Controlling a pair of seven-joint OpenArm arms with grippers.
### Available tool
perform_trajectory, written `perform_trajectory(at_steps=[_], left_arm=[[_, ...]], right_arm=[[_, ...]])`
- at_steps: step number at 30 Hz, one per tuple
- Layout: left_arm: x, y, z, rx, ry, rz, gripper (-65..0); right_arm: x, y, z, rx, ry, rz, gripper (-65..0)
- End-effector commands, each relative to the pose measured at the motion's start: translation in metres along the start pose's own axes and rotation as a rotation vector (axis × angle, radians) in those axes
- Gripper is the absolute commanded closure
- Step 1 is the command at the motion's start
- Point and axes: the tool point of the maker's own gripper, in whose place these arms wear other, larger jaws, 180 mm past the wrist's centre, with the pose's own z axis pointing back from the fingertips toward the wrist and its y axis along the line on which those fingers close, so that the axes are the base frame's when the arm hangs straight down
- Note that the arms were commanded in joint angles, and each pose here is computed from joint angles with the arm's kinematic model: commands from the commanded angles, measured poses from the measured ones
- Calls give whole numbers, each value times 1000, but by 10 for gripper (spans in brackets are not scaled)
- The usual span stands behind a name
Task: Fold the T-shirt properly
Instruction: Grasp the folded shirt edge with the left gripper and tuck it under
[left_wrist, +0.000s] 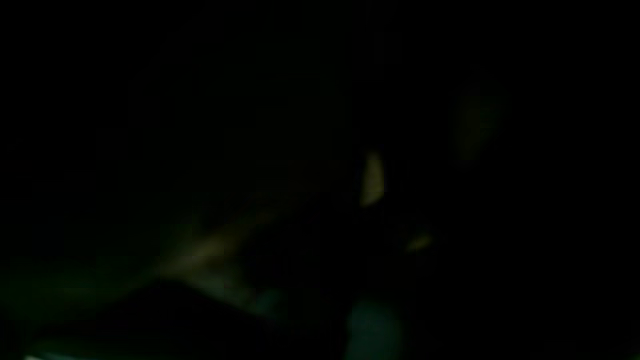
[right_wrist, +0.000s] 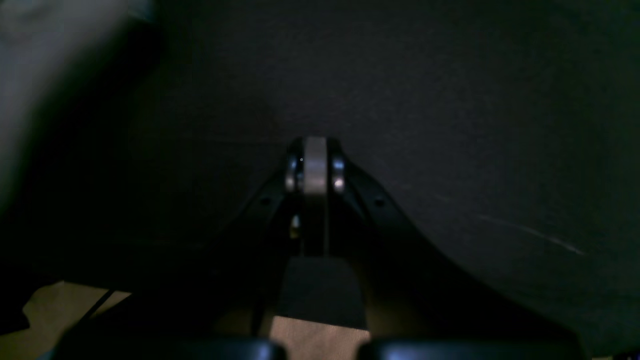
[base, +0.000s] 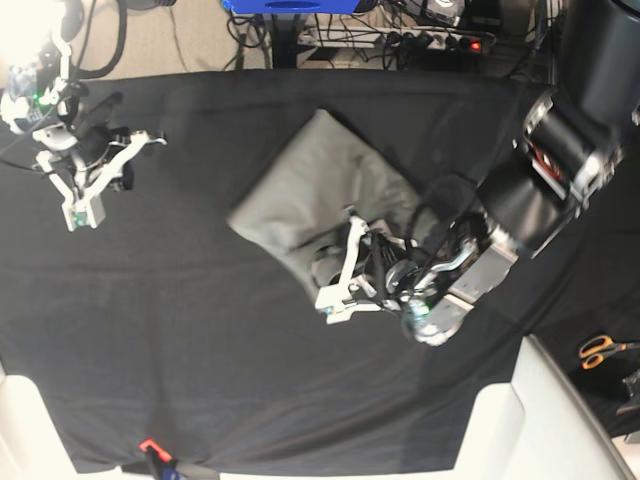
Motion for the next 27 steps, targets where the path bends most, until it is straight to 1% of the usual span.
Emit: perform_trajectory(at_steps=[1,4,8,12,15,18,21,23,25,27], left_arm=[[25,14,15,41,-40,-41,0],[46,5,11,54,-38,-154,0],[76,-8,11,56,-77,-268,0],[99,-24,10,44,-105,-338,0],[108,-30,8,49,-114,-379,0],[109,-30,-1,124,-67,-495,0],[97,-37,-12,128,-11,-587,0],[97,-36,-11,122,-15,-588,0],[96,-32,-11,107,-30,-539,0],[96,-23,-8,113,-45,-488,0]], right_arm=[[11,0,3,4,-41,9,-2],[12,0,3,2,-41,8,-2],[11,-1,4,0,-38,6,-2],[10,-3,3,-6,-36,0,-2],[9,-3,3,-6,-31,-1,-2],[9,-2,3,-5,-31,-2,-2],[9,-2,3,-6,-33,-3,-2],[9,-2,3,-6,-33,-3,-2],[9,-2,3,-6,-33,-3,-2],[9,-2,3,-6,-33,-3,-2]])
